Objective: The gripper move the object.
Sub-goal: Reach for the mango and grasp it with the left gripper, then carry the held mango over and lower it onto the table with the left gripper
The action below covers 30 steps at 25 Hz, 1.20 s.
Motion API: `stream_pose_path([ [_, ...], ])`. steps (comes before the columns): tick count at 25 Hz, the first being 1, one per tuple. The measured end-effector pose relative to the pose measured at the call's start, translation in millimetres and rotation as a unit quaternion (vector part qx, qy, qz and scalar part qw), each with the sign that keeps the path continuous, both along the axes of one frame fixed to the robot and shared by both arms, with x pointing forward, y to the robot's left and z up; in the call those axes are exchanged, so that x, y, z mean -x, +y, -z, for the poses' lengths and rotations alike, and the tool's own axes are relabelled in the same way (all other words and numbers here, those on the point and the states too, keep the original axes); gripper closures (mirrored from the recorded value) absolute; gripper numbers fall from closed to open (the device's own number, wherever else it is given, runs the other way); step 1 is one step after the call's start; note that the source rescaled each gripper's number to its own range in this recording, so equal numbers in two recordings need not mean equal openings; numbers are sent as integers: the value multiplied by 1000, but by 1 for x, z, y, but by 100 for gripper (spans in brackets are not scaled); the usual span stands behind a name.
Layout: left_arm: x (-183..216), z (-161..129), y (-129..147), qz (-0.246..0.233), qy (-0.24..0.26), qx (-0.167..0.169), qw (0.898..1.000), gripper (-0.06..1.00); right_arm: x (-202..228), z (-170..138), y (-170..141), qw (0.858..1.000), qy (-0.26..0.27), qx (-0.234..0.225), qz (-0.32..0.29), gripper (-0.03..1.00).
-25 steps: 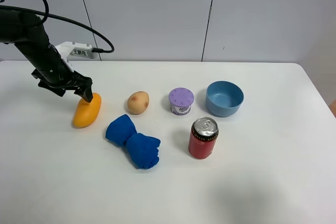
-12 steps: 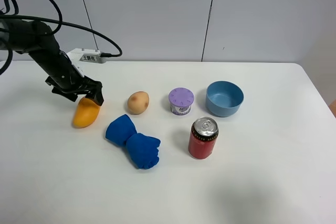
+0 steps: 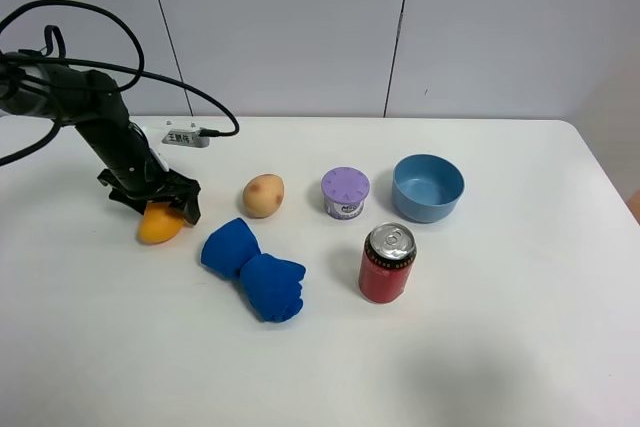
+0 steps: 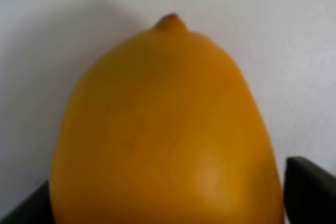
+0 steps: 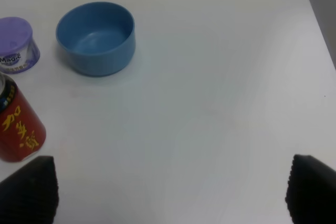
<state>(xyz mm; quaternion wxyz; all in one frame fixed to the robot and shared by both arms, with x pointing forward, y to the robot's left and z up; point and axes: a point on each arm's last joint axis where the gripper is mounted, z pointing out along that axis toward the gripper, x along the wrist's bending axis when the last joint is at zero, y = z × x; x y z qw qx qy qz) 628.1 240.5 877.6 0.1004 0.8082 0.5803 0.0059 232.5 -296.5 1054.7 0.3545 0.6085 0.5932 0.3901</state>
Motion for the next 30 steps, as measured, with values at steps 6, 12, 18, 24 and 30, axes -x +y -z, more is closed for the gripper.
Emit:
stream_pose_path([
  [6,0,0,0,-1,3,1,1000,93,0,0,0,1000,0,0,0,-3],
  [12,5,-16,-3,13,8,3,1000,93,0,0,0,1000,0,0,0,-3],
  [18,8,-100,-4,17,-83,19,996,93,0,0,0,1000,0,0,0,-3],
  [24,7,-195,-31,65,-146,44,986,93,0,0,0,1000,0,0,0,-3],
  [30,29,-262,-111,161,-198,83,963,93,0,0,0,1000,0,0,0,-3],
])
